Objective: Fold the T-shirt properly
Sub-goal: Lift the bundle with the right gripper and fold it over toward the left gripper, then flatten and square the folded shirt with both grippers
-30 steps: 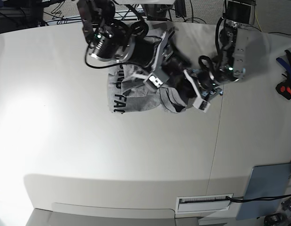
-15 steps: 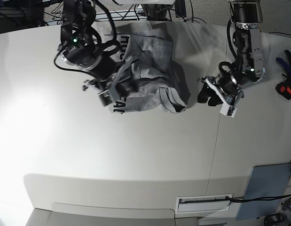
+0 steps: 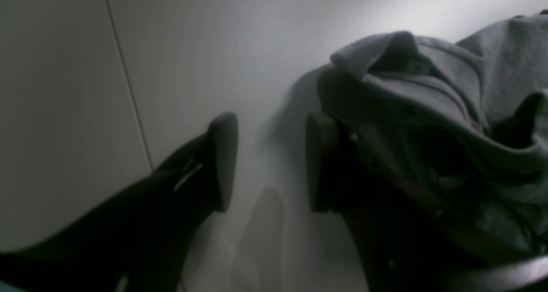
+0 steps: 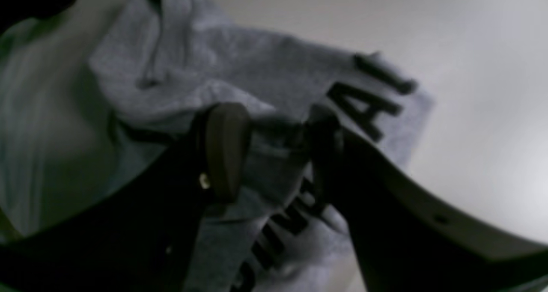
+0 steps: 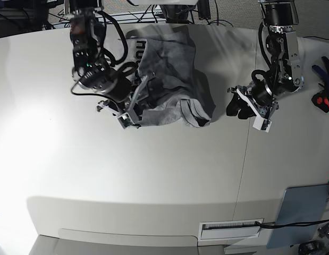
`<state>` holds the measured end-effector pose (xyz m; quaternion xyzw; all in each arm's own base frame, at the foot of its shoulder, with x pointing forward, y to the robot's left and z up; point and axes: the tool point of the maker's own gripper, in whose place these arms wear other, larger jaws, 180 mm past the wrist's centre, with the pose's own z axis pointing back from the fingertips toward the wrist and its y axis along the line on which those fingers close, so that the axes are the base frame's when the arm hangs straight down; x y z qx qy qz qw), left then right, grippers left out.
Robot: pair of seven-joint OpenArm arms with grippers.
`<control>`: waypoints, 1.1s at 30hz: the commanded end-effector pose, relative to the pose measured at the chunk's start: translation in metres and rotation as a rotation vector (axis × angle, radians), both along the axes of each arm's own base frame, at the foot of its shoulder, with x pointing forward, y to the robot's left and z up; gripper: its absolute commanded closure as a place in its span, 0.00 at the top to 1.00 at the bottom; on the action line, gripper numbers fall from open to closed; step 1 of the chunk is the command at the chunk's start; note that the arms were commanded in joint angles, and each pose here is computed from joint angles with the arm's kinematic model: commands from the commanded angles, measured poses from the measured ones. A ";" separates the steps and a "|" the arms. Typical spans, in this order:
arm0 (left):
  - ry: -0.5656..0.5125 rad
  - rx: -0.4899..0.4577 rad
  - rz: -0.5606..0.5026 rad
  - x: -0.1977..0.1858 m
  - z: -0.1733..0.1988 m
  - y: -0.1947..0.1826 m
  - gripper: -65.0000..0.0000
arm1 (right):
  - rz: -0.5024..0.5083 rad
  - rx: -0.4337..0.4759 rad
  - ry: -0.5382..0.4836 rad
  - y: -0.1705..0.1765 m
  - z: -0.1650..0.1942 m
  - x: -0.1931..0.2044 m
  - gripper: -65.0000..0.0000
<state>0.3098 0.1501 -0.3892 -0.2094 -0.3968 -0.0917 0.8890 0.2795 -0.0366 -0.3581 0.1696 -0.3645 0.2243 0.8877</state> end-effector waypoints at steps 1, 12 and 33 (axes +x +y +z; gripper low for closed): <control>-0.048 -0.008 0.001 0.009 0.014 0.003 0.39 | 0.016 0.009 -0.017 0.005 0.007 0.004 0.40; -0.045 -0.007 0.001 0.009 0.013 0.003 0.39 | 0.028 -0.021 -0.123 0.010 0.055 0.006 0.01; -0.039 0.022 -0.001 0.008 0.010 0.005 0.39 | 0.515 0.299 -0.049 0.139 0.098 -0.139 0.00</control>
